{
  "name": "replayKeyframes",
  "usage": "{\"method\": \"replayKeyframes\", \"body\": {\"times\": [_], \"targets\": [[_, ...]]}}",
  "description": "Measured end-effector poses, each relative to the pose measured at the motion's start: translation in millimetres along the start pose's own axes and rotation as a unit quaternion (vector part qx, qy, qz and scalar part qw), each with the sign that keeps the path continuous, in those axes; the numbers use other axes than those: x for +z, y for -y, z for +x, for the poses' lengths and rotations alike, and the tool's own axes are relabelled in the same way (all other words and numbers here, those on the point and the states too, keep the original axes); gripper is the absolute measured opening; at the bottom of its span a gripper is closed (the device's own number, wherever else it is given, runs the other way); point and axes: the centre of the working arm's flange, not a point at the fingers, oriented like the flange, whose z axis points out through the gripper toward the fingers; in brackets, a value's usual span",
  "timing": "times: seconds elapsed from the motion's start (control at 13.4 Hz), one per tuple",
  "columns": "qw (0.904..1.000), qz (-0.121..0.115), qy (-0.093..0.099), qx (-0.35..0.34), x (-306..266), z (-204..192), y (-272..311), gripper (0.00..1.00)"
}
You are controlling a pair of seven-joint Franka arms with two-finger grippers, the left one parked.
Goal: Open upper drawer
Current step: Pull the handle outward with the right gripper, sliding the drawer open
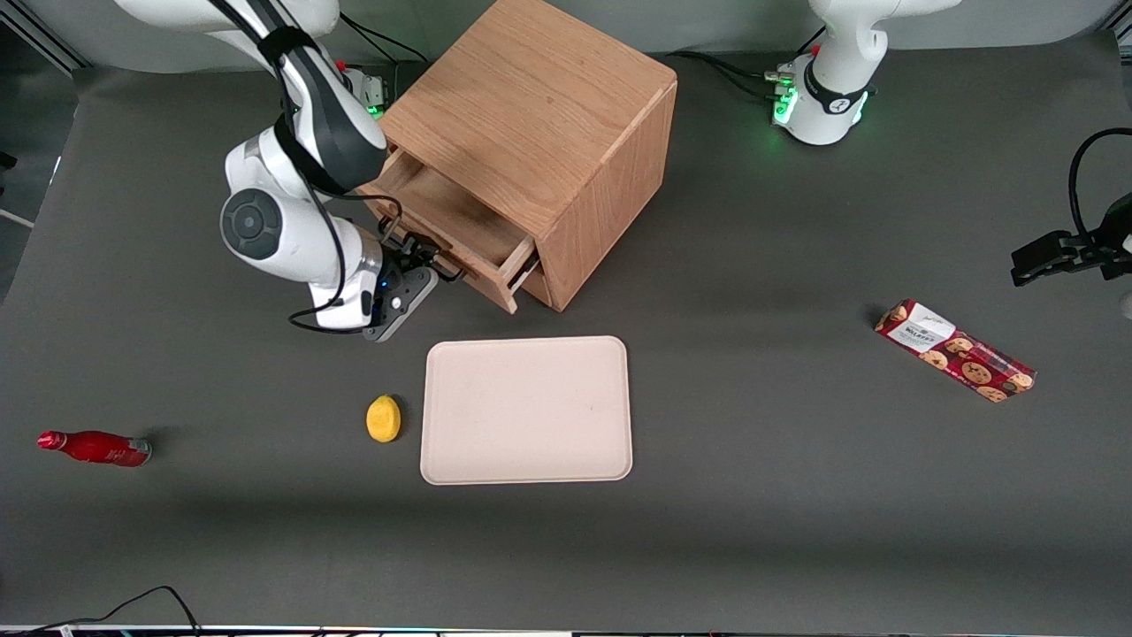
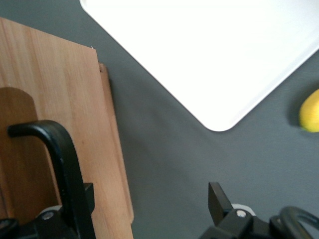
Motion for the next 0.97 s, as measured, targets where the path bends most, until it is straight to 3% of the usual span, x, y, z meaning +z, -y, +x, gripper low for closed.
{"method": "replayKeyframes", "body": {"times": [0.97], "targets": [[0.9993, -0.023, -0.028, 0.009, -22, 3, -84, 1.00]]}}
